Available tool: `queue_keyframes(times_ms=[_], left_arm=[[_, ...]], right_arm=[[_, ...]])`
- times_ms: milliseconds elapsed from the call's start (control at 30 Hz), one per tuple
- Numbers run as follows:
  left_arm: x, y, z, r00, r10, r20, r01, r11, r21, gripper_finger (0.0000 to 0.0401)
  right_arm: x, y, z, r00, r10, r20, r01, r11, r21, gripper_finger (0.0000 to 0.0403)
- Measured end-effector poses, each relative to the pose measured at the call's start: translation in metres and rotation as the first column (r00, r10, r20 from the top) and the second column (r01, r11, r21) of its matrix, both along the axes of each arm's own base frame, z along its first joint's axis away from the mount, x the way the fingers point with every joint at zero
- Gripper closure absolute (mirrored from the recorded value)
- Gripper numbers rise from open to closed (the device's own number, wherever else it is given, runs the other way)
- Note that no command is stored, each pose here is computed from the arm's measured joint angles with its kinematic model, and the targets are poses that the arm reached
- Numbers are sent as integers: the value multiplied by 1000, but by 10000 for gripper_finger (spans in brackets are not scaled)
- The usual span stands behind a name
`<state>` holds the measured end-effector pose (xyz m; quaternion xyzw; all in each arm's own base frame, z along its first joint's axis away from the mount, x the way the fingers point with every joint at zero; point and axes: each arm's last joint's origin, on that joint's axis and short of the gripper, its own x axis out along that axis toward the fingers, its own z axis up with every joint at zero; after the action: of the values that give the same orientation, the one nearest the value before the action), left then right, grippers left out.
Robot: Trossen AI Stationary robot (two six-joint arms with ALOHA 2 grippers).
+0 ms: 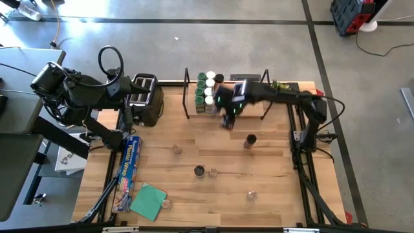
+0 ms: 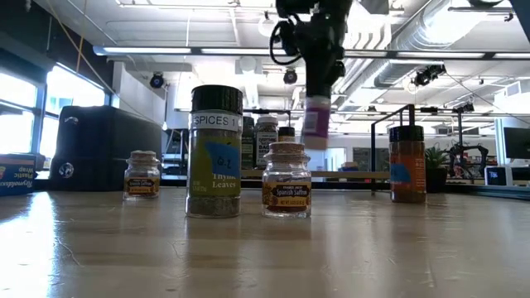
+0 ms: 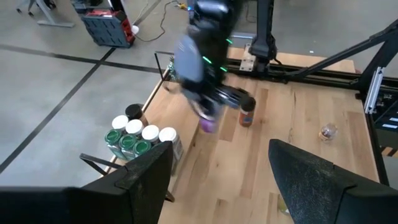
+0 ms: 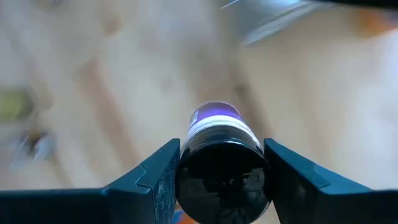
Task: Shelf spices
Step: Put the middle black seasoning bottle on the shelf aligned with the other black seasoning bottle
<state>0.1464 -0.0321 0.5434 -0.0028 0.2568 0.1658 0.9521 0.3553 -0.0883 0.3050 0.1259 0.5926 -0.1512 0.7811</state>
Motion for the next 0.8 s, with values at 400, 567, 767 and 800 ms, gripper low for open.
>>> queue_keyframes(times_ms=[400,567,767,800], left_arm=[[0,1,0,1000,27,8,-28,1000,9,139],[0,1,0,998,56,20,-56,998,-2,139],[0,1,1,998,63,25,-63,998,-9,139],[0,1,1,998,63,24,-63,998,-9,139]], right_arm=[[-12,-107,-1,926,-341,159,343,939,19,216],[-7,-120,-11,900,-395,184,397,917,24,216],[2,-125,-17,885,-407,225,413,910,22,171],[2,-125,-17,883,-406,233,413,910,21,168]])
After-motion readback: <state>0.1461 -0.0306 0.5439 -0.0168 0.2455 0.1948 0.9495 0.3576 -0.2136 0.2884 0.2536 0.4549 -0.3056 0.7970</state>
